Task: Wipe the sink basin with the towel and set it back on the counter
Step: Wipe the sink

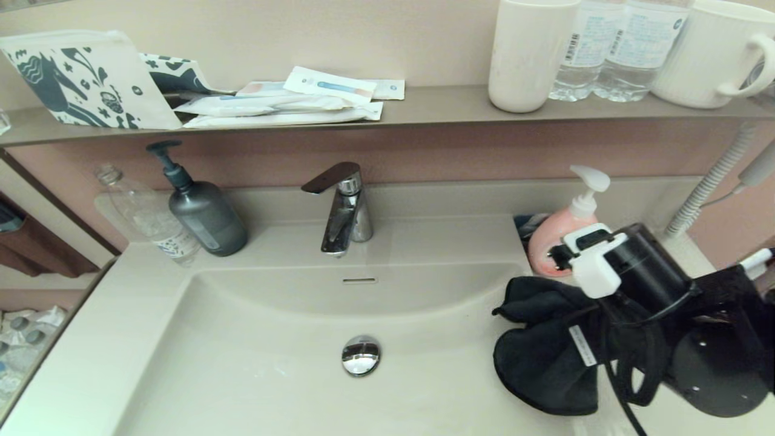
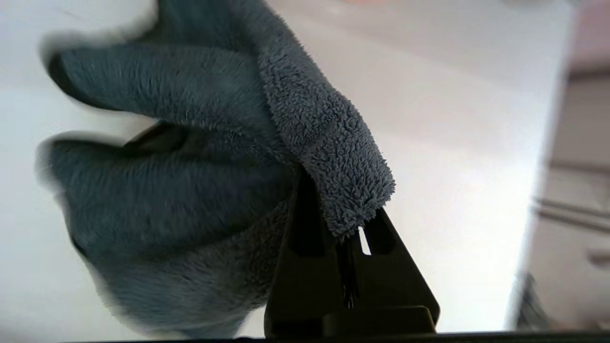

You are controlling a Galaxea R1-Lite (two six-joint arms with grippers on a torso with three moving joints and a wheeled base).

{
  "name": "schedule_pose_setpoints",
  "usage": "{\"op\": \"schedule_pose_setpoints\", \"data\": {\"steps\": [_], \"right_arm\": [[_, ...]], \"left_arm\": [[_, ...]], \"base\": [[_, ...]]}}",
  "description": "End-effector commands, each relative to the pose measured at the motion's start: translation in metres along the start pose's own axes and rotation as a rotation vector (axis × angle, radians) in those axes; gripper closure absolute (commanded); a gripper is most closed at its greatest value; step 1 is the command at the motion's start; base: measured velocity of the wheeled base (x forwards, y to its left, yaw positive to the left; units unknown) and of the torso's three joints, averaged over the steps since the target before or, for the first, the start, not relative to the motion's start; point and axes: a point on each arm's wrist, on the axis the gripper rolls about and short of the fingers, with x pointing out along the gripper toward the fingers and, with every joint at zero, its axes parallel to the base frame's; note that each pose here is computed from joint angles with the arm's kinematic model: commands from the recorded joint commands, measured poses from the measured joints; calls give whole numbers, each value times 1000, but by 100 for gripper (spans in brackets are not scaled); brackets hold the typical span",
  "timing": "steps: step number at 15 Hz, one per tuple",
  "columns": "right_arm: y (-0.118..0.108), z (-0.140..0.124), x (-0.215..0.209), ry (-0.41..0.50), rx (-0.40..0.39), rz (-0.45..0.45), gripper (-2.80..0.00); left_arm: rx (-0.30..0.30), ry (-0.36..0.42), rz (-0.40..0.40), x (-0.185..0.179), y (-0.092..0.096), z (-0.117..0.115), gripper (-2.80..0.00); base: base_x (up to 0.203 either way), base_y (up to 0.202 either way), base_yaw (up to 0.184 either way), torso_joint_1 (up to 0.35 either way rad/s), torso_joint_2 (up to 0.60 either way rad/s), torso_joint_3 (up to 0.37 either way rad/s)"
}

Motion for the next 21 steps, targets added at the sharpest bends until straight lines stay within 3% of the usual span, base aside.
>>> {"op": "schedule_pose_setpoints", "data": {"steps": [1, 5, 10, 11, 13, 16, 21], "right_arm": [[-29, -5, -17, -4, 39, -21, 0], [-71, -16, -32, 48, 92, -66, 0], [-76, -17, -32, 51, 108, -65, 0], [-72, -14, -29, 47, 111, -57, 0], [-58, 4, -28, -60, 164, 17, 0], [-21, 29, -10, -198, 217, 90, 0], [38, 53, 31, -361, 309, 138, 0]], "left_arm": [[-1, 1, 0, 0, 0, 0, 0], [-1, 1, 0, 0, 0, 0, 0], [-1, 1, 0, 0, 0, 0, 0], [-1, 1, 0, 0, 0, 0, 0], [-1, 1, 0, 0, 0, 0, 0], [-1, 0, 0, 0, 0, 0, 0], [-1, 1, 0, 0, 0, 0, 0]], "base": [[0, 0, 0, 0, 0, 0], [0, 0, 0, 0, 0, 0], [0, 0, 0, 0, 0, 0], [0, 0, 0, 0, 0, 0], [0, 0, 0, 0, 0, 0], [0, 0, 0, 0, 0, 0], [0, 0, 0, 0, 0, 0]]}}
